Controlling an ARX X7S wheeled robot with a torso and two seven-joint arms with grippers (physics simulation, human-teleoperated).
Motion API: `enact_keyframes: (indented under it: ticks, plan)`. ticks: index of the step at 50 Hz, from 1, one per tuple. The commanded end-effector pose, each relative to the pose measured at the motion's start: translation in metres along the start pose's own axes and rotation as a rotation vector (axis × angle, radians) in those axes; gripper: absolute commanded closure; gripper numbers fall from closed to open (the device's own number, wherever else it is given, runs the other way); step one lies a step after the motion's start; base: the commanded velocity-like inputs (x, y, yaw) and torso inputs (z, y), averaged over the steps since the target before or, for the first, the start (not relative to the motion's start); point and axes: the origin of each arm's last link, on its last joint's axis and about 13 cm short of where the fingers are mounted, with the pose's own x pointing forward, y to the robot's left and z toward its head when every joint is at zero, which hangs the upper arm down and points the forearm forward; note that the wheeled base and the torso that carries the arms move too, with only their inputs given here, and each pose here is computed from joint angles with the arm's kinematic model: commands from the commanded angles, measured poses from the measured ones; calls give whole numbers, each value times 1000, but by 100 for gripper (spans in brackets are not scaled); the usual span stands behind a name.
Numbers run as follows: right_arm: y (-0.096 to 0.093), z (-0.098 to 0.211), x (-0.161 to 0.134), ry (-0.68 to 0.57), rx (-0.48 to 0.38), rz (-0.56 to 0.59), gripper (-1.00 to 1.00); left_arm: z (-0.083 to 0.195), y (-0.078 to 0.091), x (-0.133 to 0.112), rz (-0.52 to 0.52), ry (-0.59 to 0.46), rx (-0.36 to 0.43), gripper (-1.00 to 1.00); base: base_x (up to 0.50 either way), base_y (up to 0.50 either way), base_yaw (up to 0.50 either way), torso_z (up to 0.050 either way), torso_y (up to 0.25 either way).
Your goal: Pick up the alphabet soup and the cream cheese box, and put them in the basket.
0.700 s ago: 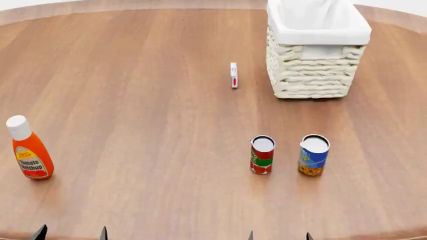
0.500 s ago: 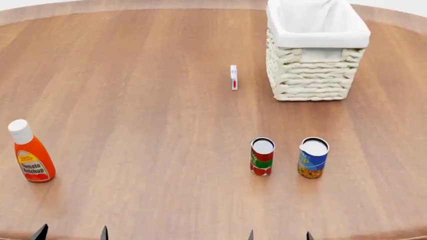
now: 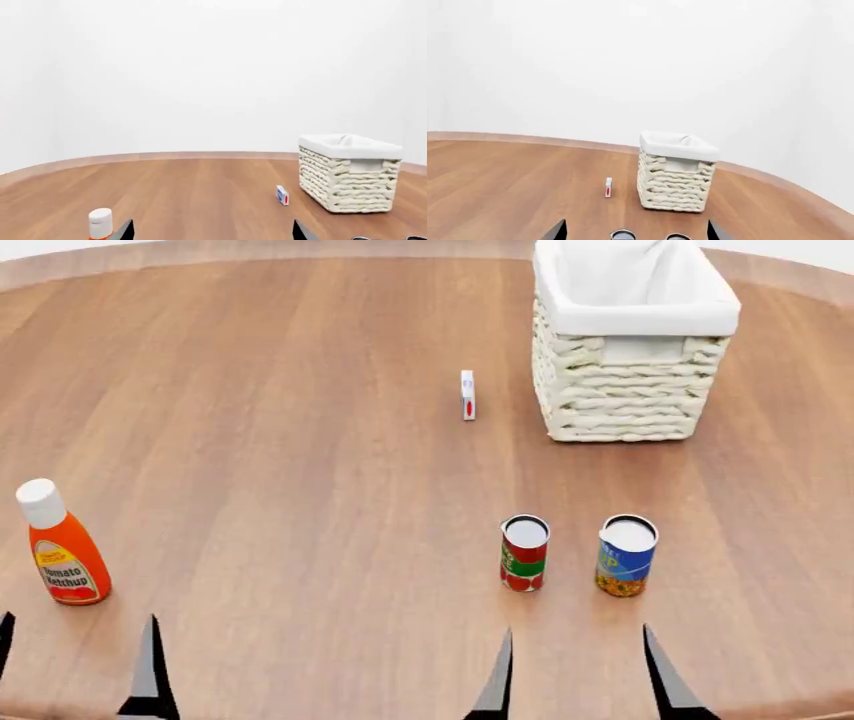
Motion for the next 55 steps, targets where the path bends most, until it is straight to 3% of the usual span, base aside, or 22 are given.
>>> enact_keyframes:
  ticks: [1,7,14,20,40,55]
  plan:
    - [-5,56,-10,-185,-63,-16,-100,53,0,-9,6,-228,15,-100,0,0,0,0,0]
    - [-5,72,-17,-256,-59,-6,-100,70,1,-16,-9,-311,-23,-100,0,0,0,0,0]
    - [-6,95,-28,-384,-81,-10,-100,89,3,-23,-5,-405,-6,-100,0,0,0,0,0]
    - [-8,100,-29,-414,-88,-25,-100,103,5,-26,2,-452,-17,-100,0,0,0,0,0]
    - [-6,96,-30,-382,-80,-7,-100,96,3,-25,2,-433,-8,-100,2,0,0,0,0]
    - [-6,95,-31,-372,-68,7,-100,93,2,-25,-3,-422,-8,-100,205,0,0,0,0]
